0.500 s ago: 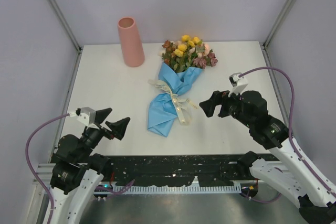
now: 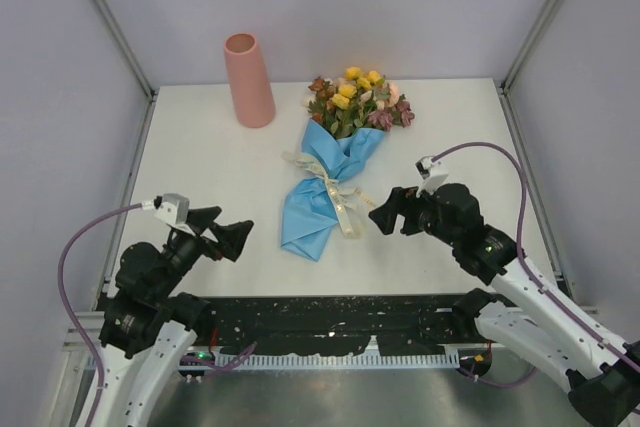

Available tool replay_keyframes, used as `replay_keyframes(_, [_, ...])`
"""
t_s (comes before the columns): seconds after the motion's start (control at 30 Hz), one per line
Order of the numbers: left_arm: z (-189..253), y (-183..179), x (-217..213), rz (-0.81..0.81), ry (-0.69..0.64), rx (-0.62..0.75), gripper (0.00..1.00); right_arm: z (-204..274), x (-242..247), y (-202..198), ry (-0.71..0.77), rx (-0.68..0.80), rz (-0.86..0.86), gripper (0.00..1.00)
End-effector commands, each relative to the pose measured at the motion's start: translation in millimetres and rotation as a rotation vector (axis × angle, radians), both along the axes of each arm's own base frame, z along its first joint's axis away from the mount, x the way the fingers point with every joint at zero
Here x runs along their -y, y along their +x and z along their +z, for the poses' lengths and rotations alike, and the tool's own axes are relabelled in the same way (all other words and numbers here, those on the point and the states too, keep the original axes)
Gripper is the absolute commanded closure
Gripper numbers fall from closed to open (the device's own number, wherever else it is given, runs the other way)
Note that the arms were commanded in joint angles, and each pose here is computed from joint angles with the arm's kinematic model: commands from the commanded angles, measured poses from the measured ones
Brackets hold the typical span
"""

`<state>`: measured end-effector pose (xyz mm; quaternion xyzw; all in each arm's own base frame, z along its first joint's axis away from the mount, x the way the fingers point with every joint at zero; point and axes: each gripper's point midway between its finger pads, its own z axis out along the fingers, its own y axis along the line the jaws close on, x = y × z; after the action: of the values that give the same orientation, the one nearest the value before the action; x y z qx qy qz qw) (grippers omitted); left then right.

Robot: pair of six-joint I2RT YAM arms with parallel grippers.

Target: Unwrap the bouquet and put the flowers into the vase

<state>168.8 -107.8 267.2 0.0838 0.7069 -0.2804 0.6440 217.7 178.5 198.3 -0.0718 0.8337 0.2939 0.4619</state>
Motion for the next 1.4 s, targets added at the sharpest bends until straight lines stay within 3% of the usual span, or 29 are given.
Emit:
replay_keyframes(0.0, [-8,4,17,-0.048,-0.095,-0.137,0.05,1,-31,14,0.115,0.038,0.072,0.22])
replay_keyframes(0.2, [-44,16,31,-0.054,-0.136,-0.319,0.09,-7,-52,56,0.096,0.054,0.044,0.35])
replay_keyframes(0.4, [-62,29,39,-0.05,-0.14,-0.424,0.13,-42,-94,61,0.114,-0.072,0.221,0.26])
replay_keyframes(0.5, [-65,39,49,-0.067,-0.171,-0.456,0.16,-57,-99,64,0.112,-0.098,0.229,0.31])
replay_keyframes(0.67, [-68,56,71,-0.123,-0.253,-0.52,0.21,-85,-107,54,0.14,-0.194,0.267,0.3])
replay_keyframes(0.93, [-85,66,109,-0.196,-0.232,-0.593,0.28,-112,-102,35,0.159,-0.271,0.272,0.35])
replay_keyframes(1.0, [-85,67,123,-0.222,-0.234,-0.589,0.3,-100,-97,32,0.181,-0.253,0.25,0.32])
replay_keyframes(1.1, [-83,68,143,-0.245,-0.251,-0.561,0.32,-81,-68,47,0.165,-0.197,0.073,0.34])
replay_keyframes(1.23, [-97,78,170,-0.201,-0.239,-0.586,0.35,-51,-18,68,0.147,-0.091,-0.163,0.36])
replay_keyframes(1.37, [-110,85,197,-0.145,-0.25,-0.577,0.38,-30,13,75,0.181,-0.04,-0.271,0.36])
